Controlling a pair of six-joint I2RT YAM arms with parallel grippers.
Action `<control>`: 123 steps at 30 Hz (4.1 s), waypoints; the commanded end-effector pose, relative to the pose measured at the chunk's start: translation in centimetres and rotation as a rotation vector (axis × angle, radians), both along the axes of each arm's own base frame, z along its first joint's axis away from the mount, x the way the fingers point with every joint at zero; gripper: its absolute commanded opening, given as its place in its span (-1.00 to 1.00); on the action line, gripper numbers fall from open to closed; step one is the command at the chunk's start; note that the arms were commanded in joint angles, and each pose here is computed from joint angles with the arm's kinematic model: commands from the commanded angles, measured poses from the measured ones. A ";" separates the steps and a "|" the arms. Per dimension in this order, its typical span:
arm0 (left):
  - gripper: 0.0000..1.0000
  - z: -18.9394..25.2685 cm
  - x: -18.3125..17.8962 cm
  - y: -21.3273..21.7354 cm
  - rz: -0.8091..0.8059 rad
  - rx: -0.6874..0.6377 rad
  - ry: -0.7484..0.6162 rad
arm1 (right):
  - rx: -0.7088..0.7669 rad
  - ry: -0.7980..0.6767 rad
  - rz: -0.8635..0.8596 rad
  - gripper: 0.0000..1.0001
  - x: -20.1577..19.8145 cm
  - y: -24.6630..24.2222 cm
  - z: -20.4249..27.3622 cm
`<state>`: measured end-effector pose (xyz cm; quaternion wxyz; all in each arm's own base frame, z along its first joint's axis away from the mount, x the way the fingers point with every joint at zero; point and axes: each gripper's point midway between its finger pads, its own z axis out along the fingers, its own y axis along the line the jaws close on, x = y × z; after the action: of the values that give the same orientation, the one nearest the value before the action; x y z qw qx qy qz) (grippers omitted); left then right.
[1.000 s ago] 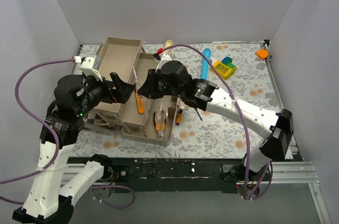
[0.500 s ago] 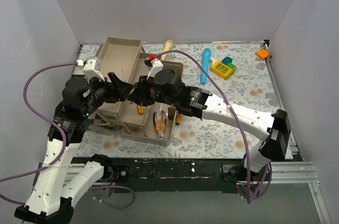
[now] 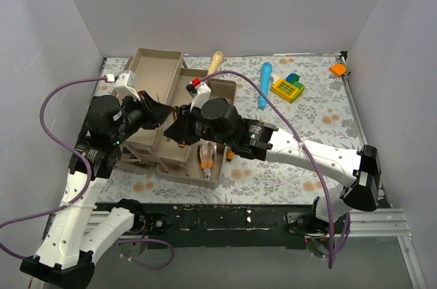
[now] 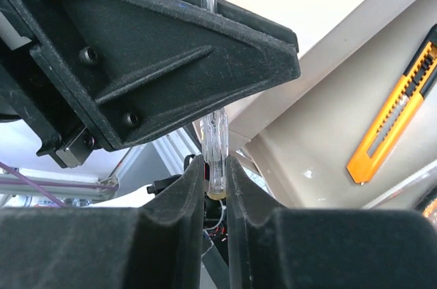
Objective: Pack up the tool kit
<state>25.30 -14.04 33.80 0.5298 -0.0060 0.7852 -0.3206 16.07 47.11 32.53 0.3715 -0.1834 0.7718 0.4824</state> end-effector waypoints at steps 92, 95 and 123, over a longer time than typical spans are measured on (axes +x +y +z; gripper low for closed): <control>-0.15 0.7 -5.4 -11.8 -0.438 -0.209 0.064 | -0.101 -0.476 -0.281 -0.97 -1.0 -10.6 3.0; -0.14 0.5 -5.5 -11.8 -0.441 -0.206 0.070 | -0.104 -0.476 -0.305 -0.97 -0.8 -10.9 3.1; -1.00 4.2 2.7 -1.6 -0.060 0.323 -0.090 | -0.236 -0.255 -0.616 0.27 5.2 -22.1 -2.7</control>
<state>25.17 -21.64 37.38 0.5160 0.1149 0.7776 -0.3405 19.41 29.27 32.47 0.5987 -0.1026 0.7502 0.2611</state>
